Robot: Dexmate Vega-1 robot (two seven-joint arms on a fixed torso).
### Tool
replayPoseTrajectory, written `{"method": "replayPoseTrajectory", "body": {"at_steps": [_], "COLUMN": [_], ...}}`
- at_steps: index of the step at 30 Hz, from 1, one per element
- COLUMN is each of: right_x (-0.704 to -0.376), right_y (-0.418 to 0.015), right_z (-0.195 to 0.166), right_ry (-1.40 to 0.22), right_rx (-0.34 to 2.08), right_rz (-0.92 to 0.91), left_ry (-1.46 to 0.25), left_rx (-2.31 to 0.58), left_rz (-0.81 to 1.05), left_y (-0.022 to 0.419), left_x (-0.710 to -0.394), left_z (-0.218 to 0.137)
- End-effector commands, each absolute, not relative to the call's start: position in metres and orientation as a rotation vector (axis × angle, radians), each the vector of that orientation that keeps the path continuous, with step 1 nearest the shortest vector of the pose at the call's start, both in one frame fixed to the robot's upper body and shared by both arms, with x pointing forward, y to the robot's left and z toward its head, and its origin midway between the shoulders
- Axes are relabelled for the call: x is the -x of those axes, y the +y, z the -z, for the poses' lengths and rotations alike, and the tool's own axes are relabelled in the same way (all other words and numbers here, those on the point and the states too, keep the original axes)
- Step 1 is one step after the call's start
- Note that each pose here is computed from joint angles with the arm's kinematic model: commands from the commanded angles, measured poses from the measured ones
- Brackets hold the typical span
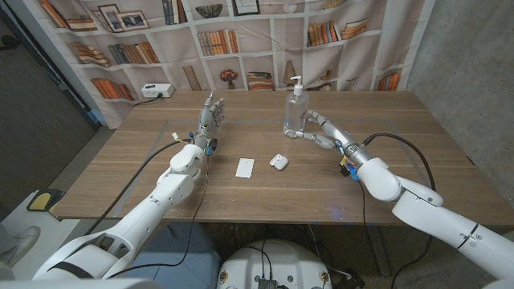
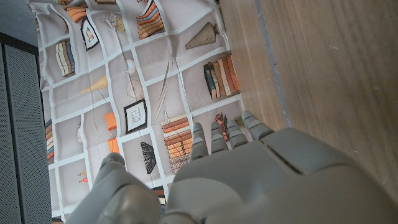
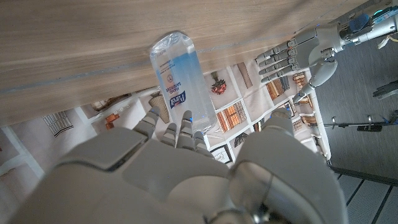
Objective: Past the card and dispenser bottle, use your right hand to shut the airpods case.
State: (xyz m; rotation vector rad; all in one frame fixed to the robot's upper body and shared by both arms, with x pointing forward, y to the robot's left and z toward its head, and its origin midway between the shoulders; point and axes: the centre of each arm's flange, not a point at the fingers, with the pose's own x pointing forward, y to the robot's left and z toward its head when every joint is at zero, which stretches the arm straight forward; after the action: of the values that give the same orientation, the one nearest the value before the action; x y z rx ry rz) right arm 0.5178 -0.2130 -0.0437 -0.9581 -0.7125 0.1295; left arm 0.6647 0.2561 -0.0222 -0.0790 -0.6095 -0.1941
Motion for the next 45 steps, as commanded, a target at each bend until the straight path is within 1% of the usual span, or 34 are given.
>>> {"method": "replayPoseTrajectory", "body": {"at_steps": [1, 31, 45], "right_x": [-0.512, -0.491, -0.492], "right_y": [-0.209, -0.189, -0.18], "right_z": [0.049, 0.054, 0.055], "right_ry": [-0.709, -0.686, -0.673], "right_rx": [0.981, 1.113, 1.14], "right_rz": [-0.123, -0.058, -0.074], "left_ry": [-0.606, -0.618, -0.62], "left_rx": [0.082, 0.084, 0.085], "left_rz": [0.195, 0.209, 0.215], "left_y": [0.255, 0.251, 0.249], "left_x": [-0.664, -0.658, -0.657], "left_z": [0.022, 0.026, 0.027]}}
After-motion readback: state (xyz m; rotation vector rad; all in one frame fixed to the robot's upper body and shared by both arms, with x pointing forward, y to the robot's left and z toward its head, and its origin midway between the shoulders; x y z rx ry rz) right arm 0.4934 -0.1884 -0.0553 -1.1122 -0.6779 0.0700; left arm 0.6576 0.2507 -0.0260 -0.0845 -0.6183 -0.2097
